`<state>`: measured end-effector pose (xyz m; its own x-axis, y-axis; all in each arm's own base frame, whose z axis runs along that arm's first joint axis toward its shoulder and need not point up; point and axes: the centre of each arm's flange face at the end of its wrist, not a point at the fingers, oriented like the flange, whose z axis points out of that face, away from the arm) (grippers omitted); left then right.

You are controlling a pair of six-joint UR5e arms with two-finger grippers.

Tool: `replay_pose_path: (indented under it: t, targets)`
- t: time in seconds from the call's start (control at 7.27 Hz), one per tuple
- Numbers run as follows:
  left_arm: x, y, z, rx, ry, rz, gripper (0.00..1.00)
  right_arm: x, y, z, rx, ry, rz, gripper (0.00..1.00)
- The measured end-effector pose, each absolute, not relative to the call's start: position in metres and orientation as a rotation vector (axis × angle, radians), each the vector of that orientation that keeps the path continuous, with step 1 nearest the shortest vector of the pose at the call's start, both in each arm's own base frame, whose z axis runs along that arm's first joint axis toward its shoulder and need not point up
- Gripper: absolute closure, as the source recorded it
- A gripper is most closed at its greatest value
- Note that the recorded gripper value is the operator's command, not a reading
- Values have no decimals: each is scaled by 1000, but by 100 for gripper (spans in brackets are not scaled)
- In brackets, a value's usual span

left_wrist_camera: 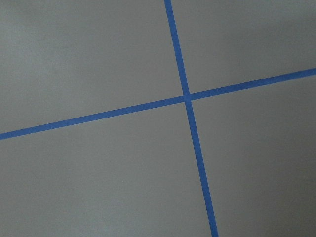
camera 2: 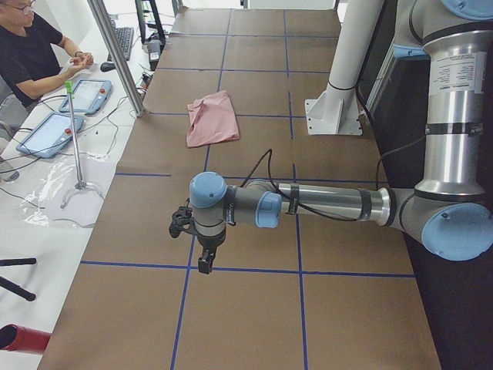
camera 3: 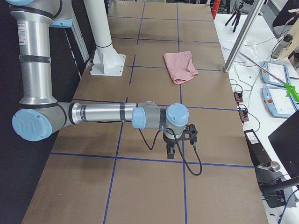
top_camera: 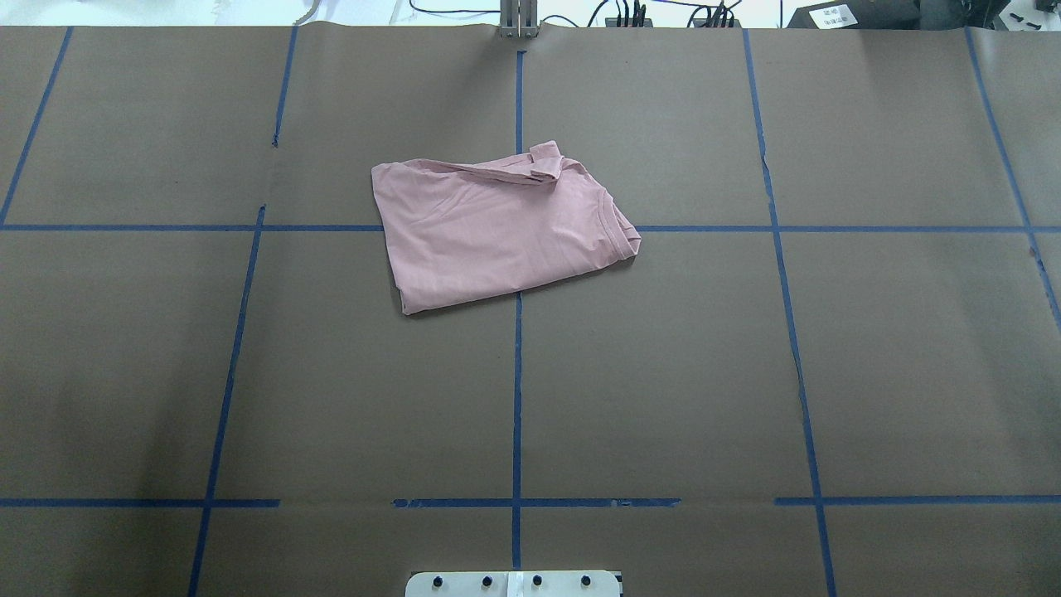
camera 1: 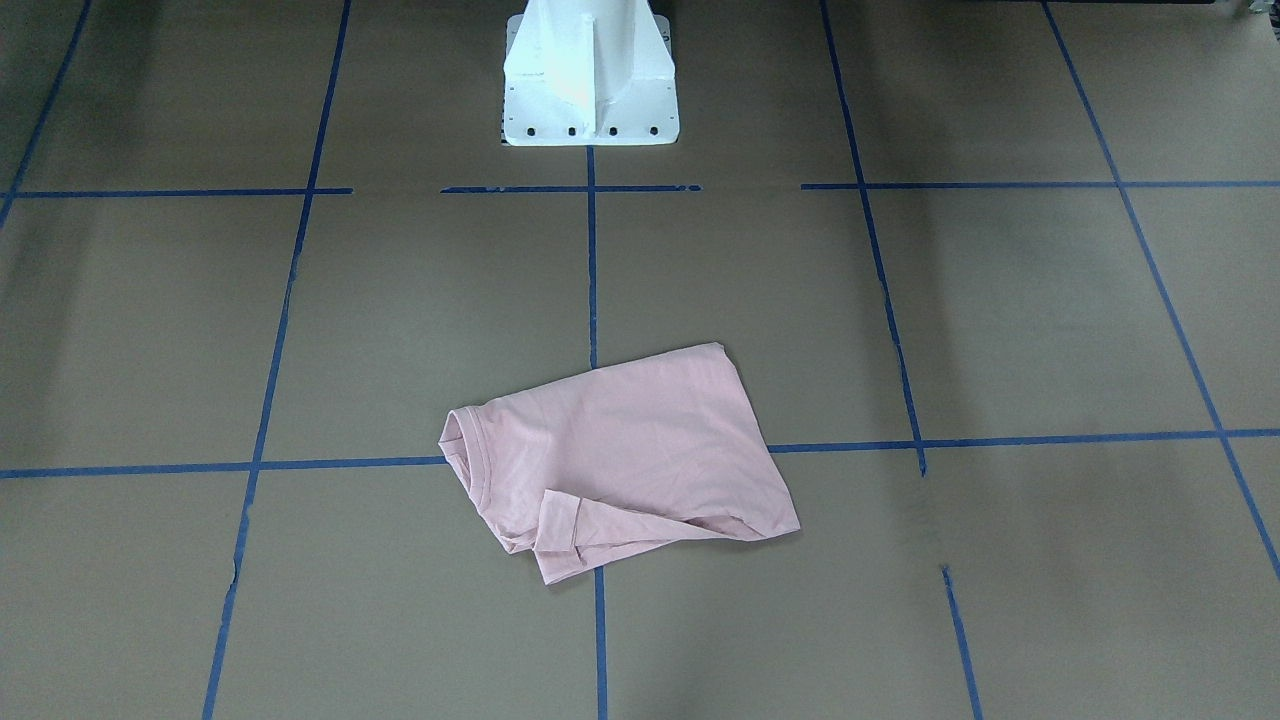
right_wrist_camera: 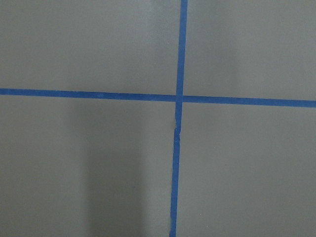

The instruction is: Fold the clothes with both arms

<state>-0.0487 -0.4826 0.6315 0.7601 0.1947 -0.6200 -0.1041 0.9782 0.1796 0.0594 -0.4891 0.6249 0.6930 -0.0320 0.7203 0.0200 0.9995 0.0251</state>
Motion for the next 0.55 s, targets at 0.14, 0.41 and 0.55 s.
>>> replay_pose_path:
  t: [0.14,0.41,0.55]
  targets:
    - [-49,-483,632,137,689,163,0,59,-489,625,16,-806,-29,0]
    - [-46,-482,634,122,731,147,0,59,-489,624,16,-806,-28,0]
    - [-44,-481,636,102,761,117,0,59,-490,624,17,-807,-28,0]
